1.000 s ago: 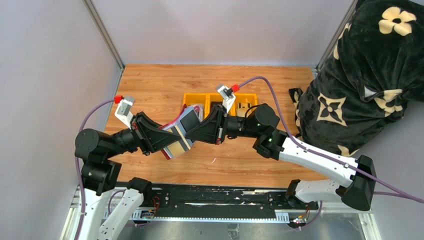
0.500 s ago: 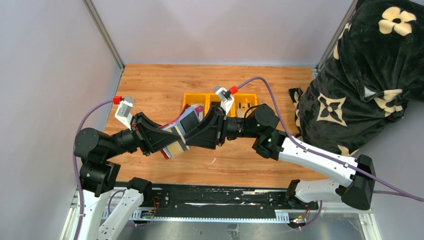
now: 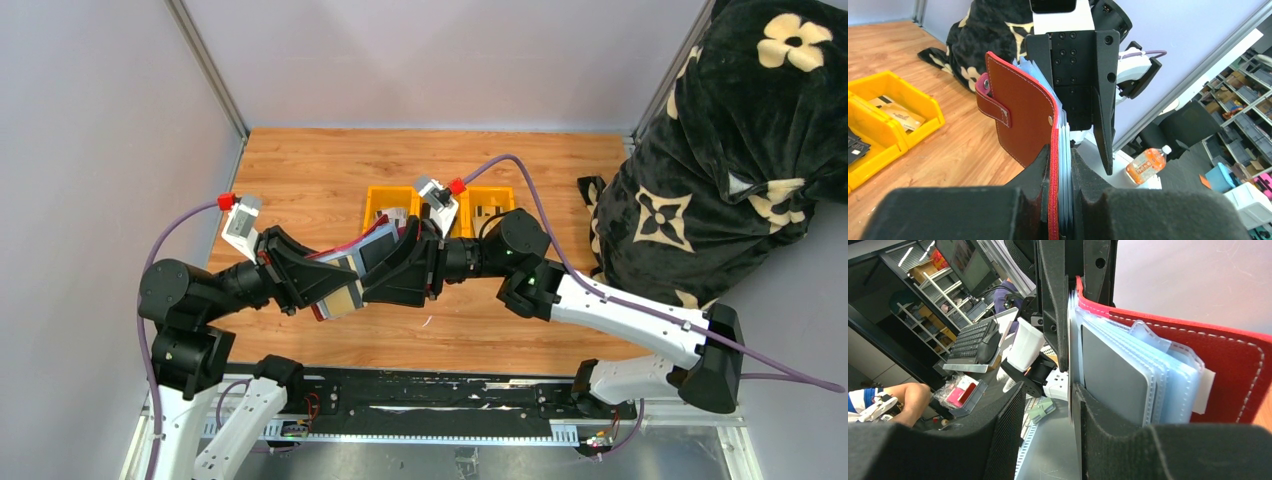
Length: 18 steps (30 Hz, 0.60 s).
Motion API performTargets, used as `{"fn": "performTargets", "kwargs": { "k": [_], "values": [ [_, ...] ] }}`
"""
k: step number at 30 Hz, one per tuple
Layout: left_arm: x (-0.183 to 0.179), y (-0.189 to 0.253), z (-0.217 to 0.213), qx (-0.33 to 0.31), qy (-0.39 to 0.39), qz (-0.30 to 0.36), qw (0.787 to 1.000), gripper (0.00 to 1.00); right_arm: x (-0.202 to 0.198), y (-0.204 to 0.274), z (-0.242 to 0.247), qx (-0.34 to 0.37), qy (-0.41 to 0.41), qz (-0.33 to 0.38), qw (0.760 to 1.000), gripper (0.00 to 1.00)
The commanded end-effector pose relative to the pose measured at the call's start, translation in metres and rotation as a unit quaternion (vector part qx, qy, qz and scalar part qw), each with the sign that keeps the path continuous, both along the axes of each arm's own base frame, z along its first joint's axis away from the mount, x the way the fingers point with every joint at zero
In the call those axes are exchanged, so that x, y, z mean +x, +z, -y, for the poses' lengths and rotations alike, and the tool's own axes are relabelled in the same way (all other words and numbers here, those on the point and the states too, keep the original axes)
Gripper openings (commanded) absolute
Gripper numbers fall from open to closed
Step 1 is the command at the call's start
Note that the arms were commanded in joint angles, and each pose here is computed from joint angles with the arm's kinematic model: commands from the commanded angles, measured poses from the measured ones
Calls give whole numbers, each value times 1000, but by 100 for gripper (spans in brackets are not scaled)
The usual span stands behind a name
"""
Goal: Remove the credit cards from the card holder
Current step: Remove the credit card from the card holder.
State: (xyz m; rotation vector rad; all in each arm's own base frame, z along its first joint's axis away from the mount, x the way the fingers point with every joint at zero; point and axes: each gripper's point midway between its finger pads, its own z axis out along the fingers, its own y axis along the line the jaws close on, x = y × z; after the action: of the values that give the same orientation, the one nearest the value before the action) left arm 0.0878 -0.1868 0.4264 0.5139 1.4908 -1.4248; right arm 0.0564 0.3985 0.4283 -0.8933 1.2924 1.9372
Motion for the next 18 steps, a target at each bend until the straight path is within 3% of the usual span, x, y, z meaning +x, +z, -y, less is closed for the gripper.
{"fn": "performTargets", "kwargs": {
  "k": [1,4,11,18],
  "values": [
    [0,19,-1,-23,7,17,1000,13,-3,-6,-15,3,-4,11,1000,44],
    [-2,23,0,-34,1,9,999,17,4,-2,-17,21,-23,8,999,43],
    [-3,31,2,-61,-16,-7,998,36,16,6,-24,54,-43,-10,998,36],
    [5,32,1,-69,-2,-11,998,36,34,-2,-33,52,-81,-39,995,33]
  ]
}}
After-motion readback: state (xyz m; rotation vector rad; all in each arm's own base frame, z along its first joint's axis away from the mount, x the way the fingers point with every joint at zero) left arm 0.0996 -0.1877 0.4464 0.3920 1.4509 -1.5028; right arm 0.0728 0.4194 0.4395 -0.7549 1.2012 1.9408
